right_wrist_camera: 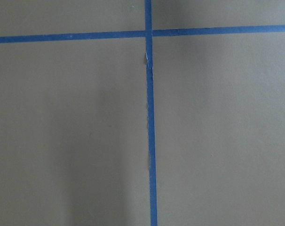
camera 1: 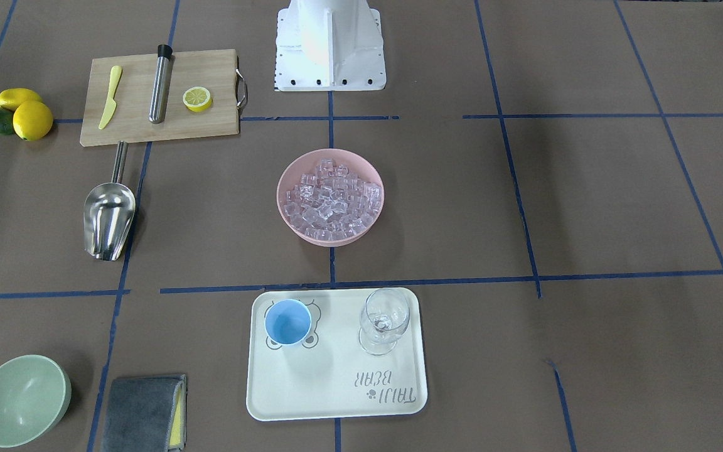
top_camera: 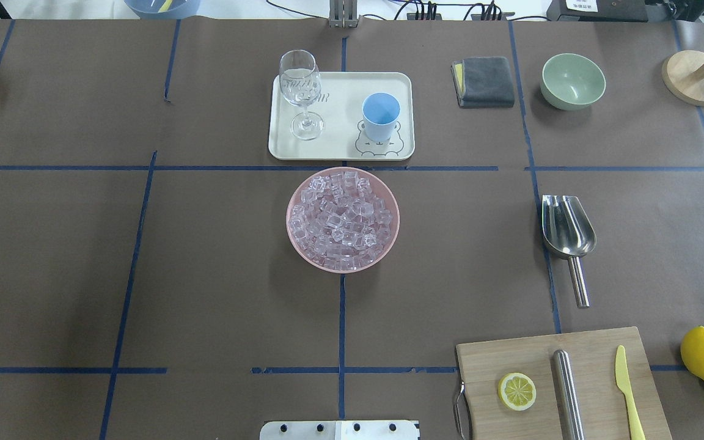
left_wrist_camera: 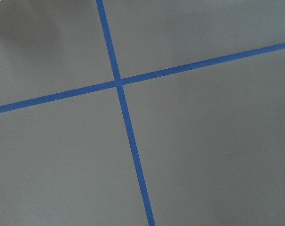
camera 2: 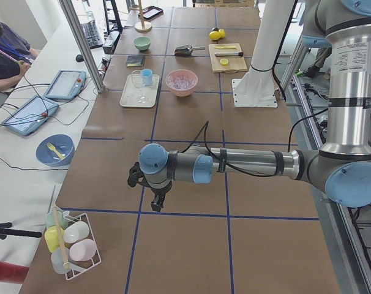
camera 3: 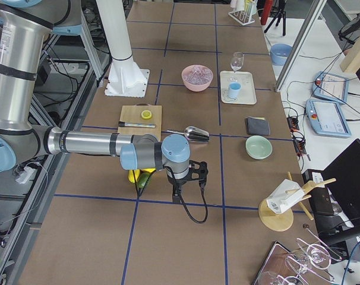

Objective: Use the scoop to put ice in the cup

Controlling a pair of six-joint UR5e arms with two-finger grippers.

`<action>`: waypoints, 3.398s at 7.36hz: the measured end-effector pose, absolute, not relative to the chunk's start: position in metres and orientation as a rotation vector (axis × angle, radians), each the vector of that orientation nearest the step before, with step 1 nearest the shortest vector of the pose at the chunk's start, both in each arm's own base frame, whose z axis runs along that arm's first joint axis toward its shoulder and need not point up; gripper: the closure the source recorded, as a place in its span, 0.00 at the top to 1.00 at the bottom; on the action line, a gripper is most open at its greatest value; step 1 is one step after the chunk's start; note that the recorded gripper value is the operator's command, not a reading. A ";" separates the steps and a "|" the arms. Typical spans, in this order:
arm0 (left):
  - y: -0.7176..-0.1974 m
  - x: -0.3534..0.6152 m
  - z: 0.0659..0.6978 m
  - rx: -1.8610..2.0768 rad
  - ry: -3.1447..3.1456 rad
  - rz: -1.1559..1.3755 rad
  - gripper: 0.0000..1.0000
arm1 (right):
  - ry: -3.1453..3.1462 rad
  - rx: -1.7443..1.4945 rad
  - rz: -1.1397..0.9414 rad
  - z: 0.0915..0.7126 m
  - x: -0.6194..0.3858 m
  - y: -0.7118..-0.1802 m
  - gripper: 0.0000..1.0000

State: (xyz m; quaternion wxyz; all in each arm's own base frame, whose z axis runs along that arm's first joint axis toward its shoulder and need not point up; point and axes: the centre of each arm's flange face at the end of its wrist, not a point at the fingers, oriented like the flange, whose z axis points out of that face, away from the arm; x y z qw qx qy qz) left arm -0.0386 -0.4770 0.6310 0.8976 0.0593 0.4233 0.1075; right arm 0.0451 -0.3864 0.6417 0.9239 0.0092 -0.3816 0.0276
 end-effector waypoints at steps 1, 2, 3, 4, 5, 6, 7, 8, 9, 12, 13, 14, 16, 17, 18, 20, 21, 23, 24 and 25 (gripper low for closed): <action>-0.477 -0.039 0.628 0.130 0.864 0.226 1.00 | -0.784 0.020 0.057 0.641 0.045 -0.387 1.00; -0.479 -0.041 0.626 0.137 0.828 0.230 1.00 | -0.786 0.022 0.056 0.639 0.045 -0.388 1.00; -0.482 -0.044 0.623 0.146 0.791 0.235 1.00 | -0.787 0.028 0.055 0.637 0.045 -0.389 1.00; -0.483 -0.044 0.621 0.151 0.773 0.238 1.00 | -0.788 0.038 0.051 0.631 0.045 -0.390 1.00; -0.484 -0.045 0.620 0.154 0.767 0.240 1.00 | -0.790 0.050 0.045 0.625 0.044 -0.391 1.00; -0.485 -0.045 0.619 0.163 0.765 0.244 1.00 | -0.791 0.062 0.039 0.619 0.044 -0.394 1.00; -0.487 -0.045 0.617 0.181 0.765 0.248 1.00 | -0.792 0.079 0.033 0.611 0.044 -0.397 1.00; -0.491 -0.044 0.613 0.202 0.764 0.253 1.00 | -0.795 0.098 0.026 0.601 0.043 -0.403 1.00; -0.498 -0.044 0.606 0.223 0.761 0.262 1.00 | -0.798 0.114 0.021 0.593 0.043 -0.410 1.00; -0.548 -0.040 0.566 0.304 0.751 0.296 1.00 | -0.800 0.131 0.011 0.585 0.041 -0.416 1.00; -0.559 -0.039 0.554 0.335 0.749 0.309 1.00 | -0.799 0.134 0.008 0.584 0.041 -0.417 1.00; -0.568 -0.038 0.542 0.392 0.744 0.334 1.00 | -0.800 0.137 0.005 0.583 0.041 -0.417 1.00; -0.576 -0.031 0.524 0.527 0.734 0.399 1.00 | -0.803 0.150 -0.010 0.581 0.036 -0.418 1.00; -0.578 -0.022 0.517 0.577 0.734 0.435 1.00 | -0.806 0.153 -0.018 0.577 0.028 -0.422 1.00; -0.578 -0.011 0.510 0.622 0.738 0.473 1.00 | -0.814 0.151 -0.013 0.567 0.016 -0.431 1.00; -0.577 0.047 0.487 0.728 0.765 0.616 1.00 | -0.828 0.140 -0.022 0.547 -0.014 -0.447 1.00; -0.571 0.092 0.471 0.803 0.790 0.721 1.00 | -0.833 0.144 -0.048 0.537 -0.029 -0.452 1.00; -0.551 0.185 0.447 0.881 0.864 0.906 1.00 | -0.844 0.158 -0.117 0.513 -0.062 -0.460 1.00; -0.542 0.227 0.436 0.893 0.901 0.980 1.00 | -0.855 0.151 -0.122 0.501 -0.079 -0.461 1.00; -0.534 0.272 0.422 0.900 0.940 1.055 1.00 | -0.861 0.135 -0.093 0.483 -0.100 -0.461 1.00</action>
